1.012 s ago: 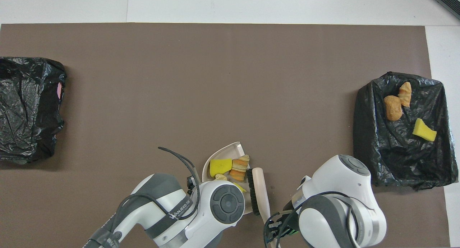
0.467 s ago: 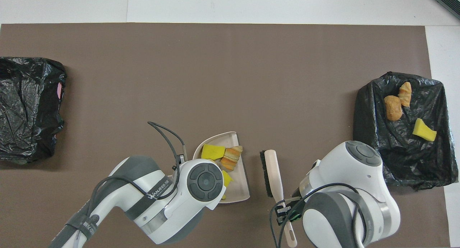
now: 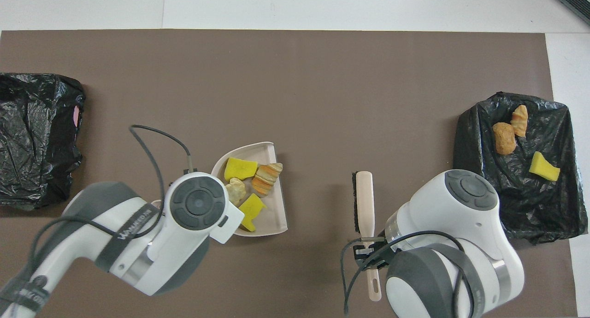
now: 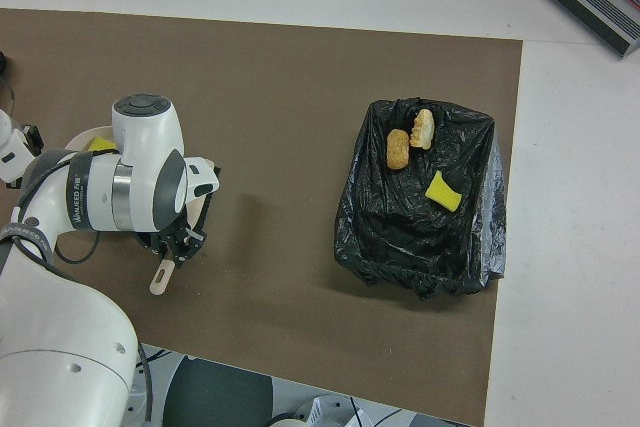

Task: Sweep and dump trash in bin
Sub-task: 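Carry the dustpan to the left-side bag and tip it with the left gripper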

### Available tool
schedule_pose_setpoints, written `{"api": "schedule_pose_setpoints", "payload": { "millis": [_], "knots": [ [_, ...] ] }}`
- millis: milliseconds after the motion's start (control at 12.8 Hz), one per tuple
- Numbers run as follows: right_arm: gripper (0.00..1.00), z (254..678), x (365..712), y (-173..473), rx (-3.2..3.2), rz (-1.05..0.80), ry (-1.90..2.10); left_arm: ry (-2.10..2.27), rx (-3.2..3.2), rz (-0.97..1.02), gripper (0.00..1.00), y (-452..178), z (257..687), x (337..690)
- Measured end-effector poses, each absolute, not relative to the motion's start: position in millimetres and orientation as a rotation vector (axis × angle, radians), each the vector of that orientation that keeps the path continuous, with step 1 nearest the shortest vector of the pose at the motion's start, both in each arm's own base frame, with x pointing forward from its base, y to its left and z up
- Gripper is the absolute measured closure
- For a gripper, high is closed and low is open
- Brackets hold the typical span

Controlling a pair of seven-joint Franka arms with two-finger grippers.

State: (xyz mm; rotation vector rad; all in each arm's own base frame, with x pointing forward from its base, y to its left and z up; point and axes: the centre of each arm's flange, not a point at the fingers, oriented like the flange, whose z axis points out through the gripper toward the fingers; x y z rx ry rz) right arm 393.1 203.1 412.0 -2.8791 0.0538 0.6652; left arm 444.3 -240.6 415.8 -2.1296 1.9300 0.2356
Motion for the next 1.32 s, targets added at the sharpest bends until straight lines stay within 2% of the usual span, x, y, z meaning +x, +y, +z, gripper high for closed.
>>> {"api": "schedule_pose_setpoints", "payload": {
  "millis": [234, 545, 779, 1168, 1324],
  "knots": [
    [0.74, 416, 385, 235, -2.913, 0.638, 0.129, 1.915, -2.133, 0.18, 0.69, -141, 472, 474],
    [0.74, 418, 345, 300, -2.969, 0.619, 0.151, 1.775, -2.269, 0.122, 0.69, -32, 523, 492],
    [0.74, 398, 316, 345, -3.01, 0.63, 0.131, 1.797, -2.243, 0.072, 0.69, 57, 561, 512],
    [0.74, 351, 286, 382, -3.072, 0.693, 0.164, 1.831, -2.138, 0.117, 0.69, 180, 595, 549],
    [0.74, 344, 283, 380, -3.081, 0.71, 0.16, 1.844, -2.09, 0.179, 0.69, 222, 592, 557]
  ]
}}
